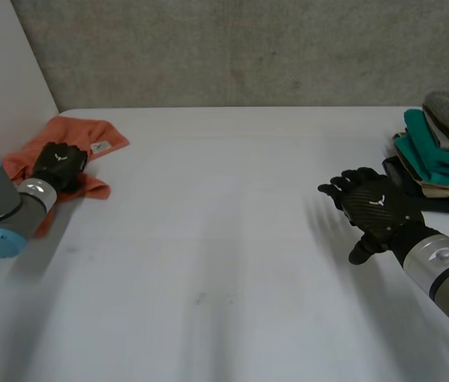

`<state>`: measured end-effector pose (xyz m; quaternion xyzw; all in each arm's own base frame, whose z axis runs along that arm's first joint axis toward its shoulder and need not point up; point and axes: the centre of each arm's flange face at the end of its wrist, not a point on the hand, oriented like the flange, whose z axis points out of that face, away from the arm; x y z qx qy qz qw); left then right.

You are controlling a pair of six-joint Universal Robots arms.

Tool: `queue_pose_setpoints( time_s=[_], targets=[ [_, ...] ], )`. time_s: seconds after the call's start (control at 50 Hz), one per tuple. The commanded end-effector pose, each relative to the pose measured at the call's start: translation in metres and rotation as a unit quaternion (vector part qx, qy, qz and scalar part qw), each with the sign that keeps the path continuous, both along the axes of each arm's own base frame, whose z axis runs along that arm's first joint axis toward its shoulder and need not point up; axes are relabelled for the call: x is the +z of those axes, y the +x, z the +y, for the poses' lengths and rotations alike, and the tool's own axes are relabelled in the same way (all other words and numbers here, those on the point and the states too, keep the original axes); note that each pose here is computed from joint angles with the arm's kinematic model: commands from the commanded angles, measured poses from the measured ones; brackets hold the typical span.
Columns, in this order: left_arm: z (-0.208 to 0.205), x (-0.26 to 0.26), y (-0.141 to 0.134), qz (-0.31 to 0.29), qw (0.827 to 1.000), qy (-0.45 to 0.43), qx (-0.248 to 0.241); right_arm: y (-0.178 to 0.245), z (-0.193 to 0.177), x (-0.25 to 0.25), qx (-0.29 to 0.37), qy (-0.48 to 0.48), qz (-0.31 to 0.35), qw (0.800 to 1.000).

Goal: Fold the laundry.

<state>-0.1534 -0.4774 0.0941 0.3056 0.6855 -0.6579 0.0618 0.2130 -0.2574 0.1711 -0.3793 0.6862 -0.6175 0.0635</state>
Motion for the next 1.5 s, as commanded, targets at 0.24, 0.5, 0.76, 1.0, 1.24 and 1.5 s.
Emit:
queue_pose_setpoints(
  time_s=[0.24, 0.5, 0.76, 1.0, 1.24, 1.5],
  targets=[
    [0.101, 0.115, -0.106, 0.12, 0.989, -0.013, -0.086, -0.014, -0.014, 0.013, -0.047, -0.024, -0.001, 0.999],
    [0.258, 0.113, -0.233, 0.228, 0.928, 0.106, -0.274, -0.023, -0.021, 0.021, -0.076, -0.039, 0.0, 0.996],
    [0.28, 0.103, -0.247, 0.221, 0.926, 0.118, -0.283, -0.027, -0.024, 0.022, -0.082, -0.038, 0.0, 0.996],
    [0.188, 0.129, -0.123, 0.178, 0.978, 0.042, -0.102, -0.009, 0.014, 0.036, -0.043, 0.043, 0.014, 0.998],
    [0.158, 0.079, -0.014, 0.031, 0.993, 0.103, 0.043, 0.039, 0.076, 0.0, 0.078, 0.107, 0.048, 0.99],
    [0.177, 0.051, 0.002, 0.041, 0.983, 0.176, 0.032, 0.048, 0.065, -0.043, 0.095, 0.086, 0.072, 0.989]
  ],
)
